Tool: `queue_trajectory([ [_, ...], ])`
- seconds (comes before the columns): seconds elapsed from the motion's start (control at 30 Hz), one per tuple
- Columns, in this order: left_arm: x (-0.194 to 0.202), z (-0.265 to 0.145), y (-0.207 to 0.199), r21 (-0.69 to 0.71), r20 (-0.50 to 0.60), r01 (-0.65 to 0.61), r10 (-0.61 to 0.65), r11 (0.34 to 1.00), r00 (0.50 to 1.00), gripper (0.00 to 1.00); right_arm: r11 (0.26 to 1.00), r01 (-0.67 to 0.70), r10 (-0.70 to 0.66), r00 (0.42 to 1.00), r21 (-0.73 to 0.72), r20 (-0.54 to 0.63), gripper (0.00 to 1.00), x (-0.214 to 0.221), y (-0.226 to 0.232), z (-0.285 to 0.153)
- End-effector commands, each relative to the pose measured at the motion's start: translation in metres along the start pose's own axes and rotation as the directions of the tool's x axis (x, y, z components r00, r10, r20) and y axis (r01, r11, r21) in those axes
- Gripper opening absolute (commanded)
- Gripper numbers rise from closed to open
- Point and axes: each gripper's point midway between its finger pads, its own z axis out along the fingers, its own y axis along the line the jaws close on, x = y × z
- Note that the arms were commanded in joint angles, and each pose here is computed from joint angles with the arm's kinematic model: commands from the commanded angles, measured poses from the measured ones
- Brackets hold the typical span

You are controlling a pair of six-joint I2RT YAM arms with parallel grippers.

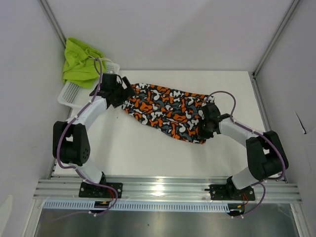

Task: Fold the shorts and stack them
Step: Fold the shorts

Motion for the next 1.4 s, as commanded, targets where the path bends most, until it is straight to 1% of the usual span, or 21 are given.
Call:
queue_trajectory([
  [0.0,-0.005,-0.01,-0.006,0.004,0.044,-0.049,0.049,0.999,0.998,0.99,0.993,0.06,-0.06,0.998,0.101,0.005,0.15,0.011,-0.009,-0.016],
  [0.07,-0.004,-0.012,-0.005,-0.005,0.047,-0.056,0.056,0.998,0.997,0.99,0.984,0.082,-0.084,0.996,0.16,0.005,0.15,0.018,-0.015,-0.018],
  [0.13,0.002,-0.014,-0.004,-0.013,0.04,-0.066,0.067,0.998,0.997,0.99,0.979,0.101,-0.098,0.995,0.174,-0.024,0.15,0.03,-0.018,-0.017],
  [0.2,0.006,-0.015,-0.001,-0.018,0.036,-0.078,0.078,0.997,0.996,0.99,0.976,0.098,-0.097,0.995,0.196,-0.014,0.17,0.031,-0.02,-0.019],
  [0.23,0.005,-0.018,-0.002,-0.017,0.046,-0.08,0.081,0.997,0.996,0.99,0.977,0.077,-0.079,0.997,0.198,0.001,0.21,0.03,-0.02,-0.02],
  [0.27,0.005,-0.02,-0.003,-0.015,0.052,-0.083,0.084,0.996,0.995,0.99,0.979,0.064,-0.069,0.997,0.191,0.022,0.38,0.027,-0.018,-0.023],
  [0.3,0.005,-0.022,-0.003,-0.012,0.054,-0.087,0.088,0.996,0.995,0.99,0.987,0.048,-0.058,0.996,0.154,0.068,0.44,0.019,-0.011,-0.029],
  [0.33,0.007,-0.024,-0.002,-0.014,0.053,-0.09,0.09,0.996,0.994,0.99,0.992,0.034,-0.045,0.995,0.125,0.086,0.51,0.016,-0.006,-0.032],
  [0.37,0.007,-0.025,-0.002,-0.014,0.057,-0.091,0.092,0.996,0.994,0.99,0.994,0.016,-0.026,0.995,0.104,0.097,0.55,0.014,-0.004,-0.035],
  [0.5,0.01,-0.036,0.0,-0.009,0.064,-0.104,0.105,0.994,0.992,0.99,0.997,-0.062,0.053,0.982,0.044,0.183,0.56,-0.003,-0.002,-0.046],
  [0.53,0.011,-0.037,0.001,-0.014,0.071,-0.103,0.104,0.995,0.992,0.99,0.997,-0.068,0.072,0.981,-0.025,0.178,0.56,-0.003,0.006,-0.049],
  [0.63,0.011,-0.045,0.001,-0.011,0.097,-0.101,0.102,0.995,0.99,0.99,0.99,-0.109,0.126,0.972,-0.092,0.198,0.54,-0.012,0.007,-0.051],
  [0.7,0.016,-0.049,-0.001,0.001,0.098,-0.106,0.105,0.994,0.99,0.99,0.984,-0.124,0.147,0.97,-0.126,0.196,0.53,-0.018,0.008,-0.051],
  [0.77,0.018,-0.051,-0.001,0.0,0.098,-0.109,0.109,0.994,0.989,0.99,0.975,-0.143,0.17,0.973,-0.17,0.157,0.53,-0.017,0.013,-0.045],
  [0.9,0.023,-0.055,-0.004,0.002,0.095,-0.118,0.117,0.993,0.989,0.99,0.951,-0.195,0.233,0.962,-0.239,0.142,0.53,-0.024,0.016,-0.037],
  [1.0,0.026,-0.058,-0.007,0.003,0.1,-0.125,0.124,0.992,0.987,0.99,0.939,-0.231,0.266,0.957,-0.255,0.116,0.52,-0.023,0.015,-0.029],
  [1.13,0.029,-0.058,-0.008,0.004,0.098,-0.132,0.131,0.991,0.987,0.99,0.94,-0.256,0.283,0.954,-0.225,0.098,0.51,-0.018,0.008,-0.02],
  [1.37,0.034,-0.058,-0.009,0.001,0.095,-0.137,0.137,0.991,0.986,0.99,0.945,-0.271,0.293,0.951,-0.182,0.103,0.52,-0.006,-0.005,-0.013],
])
